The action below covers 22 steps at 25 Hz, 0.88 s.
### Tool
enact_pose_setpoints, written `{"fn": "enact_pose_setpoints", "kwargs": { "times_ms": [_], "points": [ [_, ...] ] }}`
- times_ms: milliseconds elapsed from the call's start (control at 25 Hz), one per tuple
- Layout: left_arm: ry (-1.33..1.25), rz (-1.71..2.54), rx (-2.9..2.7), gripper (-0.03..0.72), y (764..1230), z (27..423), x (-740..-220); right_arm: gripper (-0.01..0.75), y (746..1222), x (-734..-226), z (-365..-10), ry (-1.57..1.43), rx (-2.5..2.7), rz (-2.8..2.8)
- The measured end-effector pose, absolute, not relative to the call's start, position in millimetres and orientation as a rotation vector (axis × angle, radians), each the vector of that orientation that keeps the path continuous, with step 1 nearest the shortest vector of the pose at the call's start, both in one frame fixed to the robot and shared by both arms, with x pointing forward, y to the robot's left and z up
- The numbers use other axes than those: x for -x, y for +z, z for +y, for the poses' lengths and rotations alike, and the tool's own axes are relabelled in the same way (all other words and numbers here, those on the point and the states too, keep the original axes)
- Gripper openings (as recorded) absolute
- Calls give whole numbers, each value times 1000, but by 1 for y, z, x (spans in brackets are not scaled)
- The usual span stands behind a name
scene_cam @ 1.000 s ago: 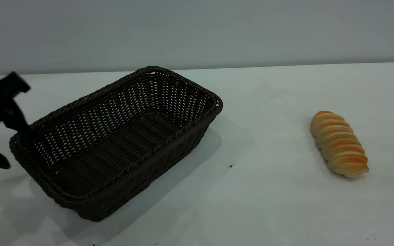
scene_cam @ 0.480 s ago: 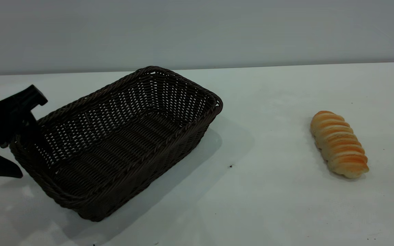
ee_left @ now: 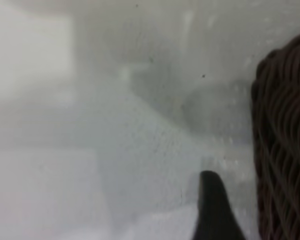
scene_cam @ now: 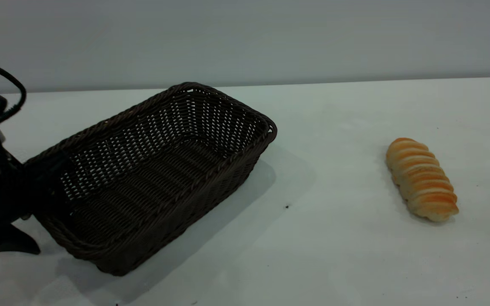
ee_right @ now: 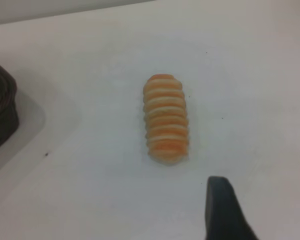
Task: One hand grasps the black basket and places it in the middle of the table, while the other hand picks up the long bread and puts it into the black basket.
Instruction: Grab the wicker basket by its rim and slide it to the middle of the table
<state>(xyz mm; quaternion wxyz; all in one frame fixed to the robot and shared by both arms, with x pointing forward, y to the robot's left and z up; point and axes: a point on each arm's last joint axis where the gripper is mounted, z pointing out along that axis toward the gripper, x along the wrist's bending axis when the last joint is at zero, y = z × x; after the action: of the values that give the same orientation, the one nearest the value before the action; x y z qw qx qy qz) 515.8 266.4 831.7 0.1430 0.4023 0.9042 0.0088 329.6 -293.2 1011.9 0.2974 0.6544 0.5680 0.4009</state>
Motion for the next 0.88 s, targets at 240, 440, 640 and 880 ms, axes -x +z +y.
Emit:
{"fn": "enact_pose_setpoints", "kwargs": {
  "times_ms": [240, 440, 640, 880],
  "points": [
    [33, 2603, -1158, 139, 829, 266, -522, 385, 1012, -330, -293, 1066, -1739, 1510],
    [9, 2582, -1199, 139, 832, 264, -526, 385, 1012, -330, -293, 1065, -1740, 1510],
    [-8, 2411, -1384, 139, 863, 257, -541, 383, 1012, -330, -293, 1065, -1740, 1510],
    [-62, 2098, -1670, 139, 915, 242, -573, 383, 1012, -329, -293, 1065, -1744, 1513]
  ]
}}
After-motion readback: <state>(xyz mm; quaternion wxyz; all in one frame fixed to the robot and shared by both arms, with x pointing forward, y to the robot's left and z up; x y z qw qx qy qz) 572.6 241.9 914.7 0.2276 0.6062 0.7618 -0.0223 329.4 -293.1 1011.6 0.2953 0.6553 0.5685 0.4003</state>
